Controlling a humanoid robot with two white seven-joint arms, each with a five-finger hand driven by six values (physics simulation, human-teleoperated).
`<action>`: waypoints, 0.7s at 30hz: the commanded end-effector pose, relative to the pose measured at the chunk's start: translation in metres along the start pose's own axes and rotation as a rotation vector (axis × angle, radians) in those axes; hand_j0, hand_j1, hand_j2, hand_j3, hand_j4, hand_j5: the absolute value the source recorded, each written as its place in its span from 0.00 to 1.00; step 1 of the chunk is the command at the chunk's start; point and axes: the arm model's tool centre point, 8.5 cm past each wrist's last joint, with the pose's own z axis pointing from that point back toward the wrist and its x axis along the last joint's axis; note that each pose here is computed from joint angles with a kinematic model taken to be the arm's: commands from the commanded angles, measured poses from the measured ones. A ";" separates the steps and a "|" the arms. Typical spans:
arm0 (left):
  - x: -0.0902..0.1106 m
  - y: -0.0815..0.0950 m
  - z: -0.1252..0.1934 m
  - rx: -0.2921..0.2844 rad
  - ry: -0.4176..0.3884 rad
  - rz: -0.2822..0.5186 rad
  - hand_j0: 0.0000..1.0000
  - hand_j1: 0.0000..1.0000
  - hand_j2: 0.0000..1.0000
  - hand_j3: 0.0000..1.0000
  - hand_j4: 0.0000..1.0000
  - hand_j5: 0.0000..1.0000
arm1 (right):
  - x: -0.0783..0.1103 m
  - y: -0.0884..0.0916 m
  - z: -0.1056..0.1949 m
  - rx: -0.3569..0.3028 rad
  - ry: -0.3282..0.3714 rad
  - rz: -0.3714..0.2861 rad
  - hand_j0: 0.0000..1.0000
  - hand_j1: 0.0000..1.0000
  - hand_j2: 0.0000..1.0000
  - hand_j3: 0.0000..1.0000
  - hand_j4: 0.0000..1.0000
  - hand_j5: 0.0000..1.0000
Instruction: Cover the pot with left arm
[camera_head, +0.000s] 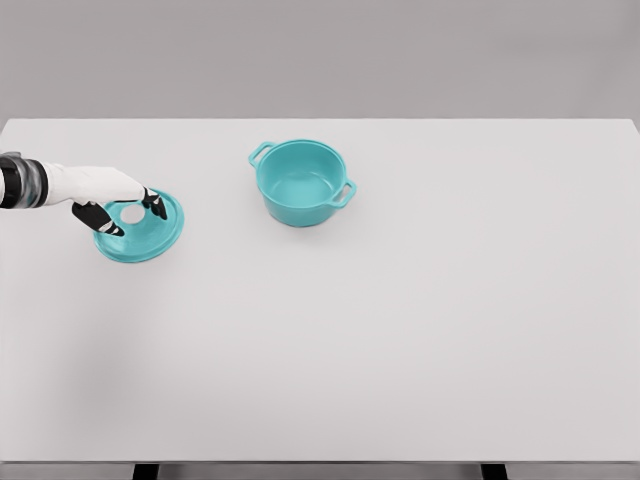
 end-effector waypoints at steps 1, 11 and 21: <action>-0.001 0.000 0.000 0.002 0.001 0.003 0.73 0.73 0.73 0.73 0.73 0.73 | 0.000 0.000 0.000 0.000 0.000 0.000 1.00 1.00 1.00 1.00 1.00 1.00; 0.001 0.001 -0.001 0.002 -0.002 0.001 0.67 0.67 0.67 0.67 0.67 0.67 | 0.000 0.000 0.000 0.000 0.000 0.000 1.00 1.00 1.00 1.00 1.00 1.00; 0.001 0.000 -0.002 0.000 -0.003 0.000 0.66 0.66 0.66 0.66 0.66 0.66 | 0.000 0.000 0.000 0.000 0.000 0.000 1.00 1.00 1.00 1.00 1.00 1.00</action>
